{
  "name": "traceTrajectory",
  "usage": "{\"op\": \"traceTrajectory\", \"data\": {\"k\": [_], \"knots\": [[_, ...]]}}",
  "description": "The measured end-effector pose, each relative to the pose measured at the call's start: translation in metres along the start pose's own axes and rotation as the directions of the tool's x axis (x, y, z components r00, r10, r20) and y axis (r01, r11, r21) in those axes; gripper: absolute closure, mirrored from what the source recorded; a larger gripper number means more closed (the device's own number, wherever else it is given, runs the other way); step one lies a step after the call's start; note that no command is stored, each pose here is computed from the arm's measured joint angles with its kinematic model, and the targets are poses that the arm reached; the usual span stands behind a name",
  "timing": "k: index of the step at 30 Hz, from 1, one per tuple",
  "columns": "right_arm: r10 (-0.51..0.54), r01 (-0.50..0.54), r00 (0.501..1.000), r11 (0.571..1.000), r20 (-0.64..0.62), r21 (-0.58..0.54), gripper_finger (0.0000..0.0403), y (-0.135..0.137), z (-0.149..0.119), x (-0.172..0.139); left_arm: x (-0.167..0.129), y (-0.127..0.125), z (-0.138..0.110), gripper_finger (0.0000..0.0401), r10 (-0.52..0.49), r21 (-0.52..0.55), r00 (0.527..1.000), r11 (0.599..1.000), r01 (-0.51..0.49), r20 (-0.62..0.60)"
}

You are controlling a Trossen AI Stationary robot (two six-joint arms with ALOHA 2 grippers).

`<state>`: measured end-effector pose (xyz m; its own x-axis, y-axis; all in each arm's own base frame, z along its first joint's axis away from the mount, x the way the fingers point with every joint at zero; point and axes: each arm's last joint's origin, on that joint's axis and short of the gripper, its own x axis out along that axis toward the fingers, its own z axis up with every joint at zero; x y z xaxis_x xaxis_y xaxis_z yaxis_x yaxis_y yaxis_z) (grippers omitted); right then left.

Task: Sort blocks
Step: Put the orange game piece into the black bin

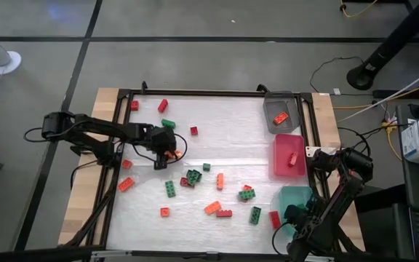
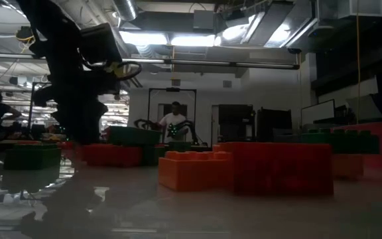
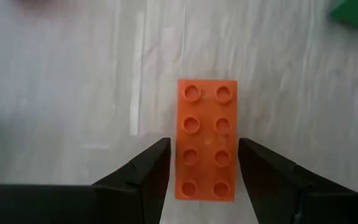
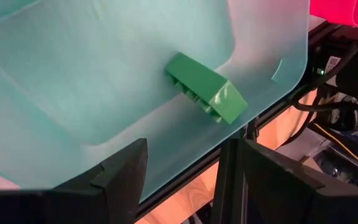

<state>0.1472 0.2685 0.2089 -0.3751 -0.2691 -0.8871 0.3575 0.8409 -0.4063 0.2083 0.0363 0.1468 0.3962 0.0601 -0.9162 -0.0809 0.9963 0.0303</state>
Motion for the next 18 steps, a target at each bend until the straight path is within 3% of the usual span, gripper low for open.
{"op": "traceTrajectory", "data": {"k": [12, 18], "knots": [[0.002, -0.001, 1.000, 1.000, -0.009, 0.028, 0.0143, 0.000, 0.000, 0.000, 0.010, -0.005, -0.015, 0.0225, 0.003, -0.030, 1.000, 1.000, -0.003, -0.001], [0.063, -0.064, 0.998, 0.998, 0.020, 0.014, 0.0143, 0.001, 0.000, -0.021, 0.010, -0.005, -0.013, 0.0277, 0.018, -0.082, 1.000, 0.997, -0.015, 0.025]]}}
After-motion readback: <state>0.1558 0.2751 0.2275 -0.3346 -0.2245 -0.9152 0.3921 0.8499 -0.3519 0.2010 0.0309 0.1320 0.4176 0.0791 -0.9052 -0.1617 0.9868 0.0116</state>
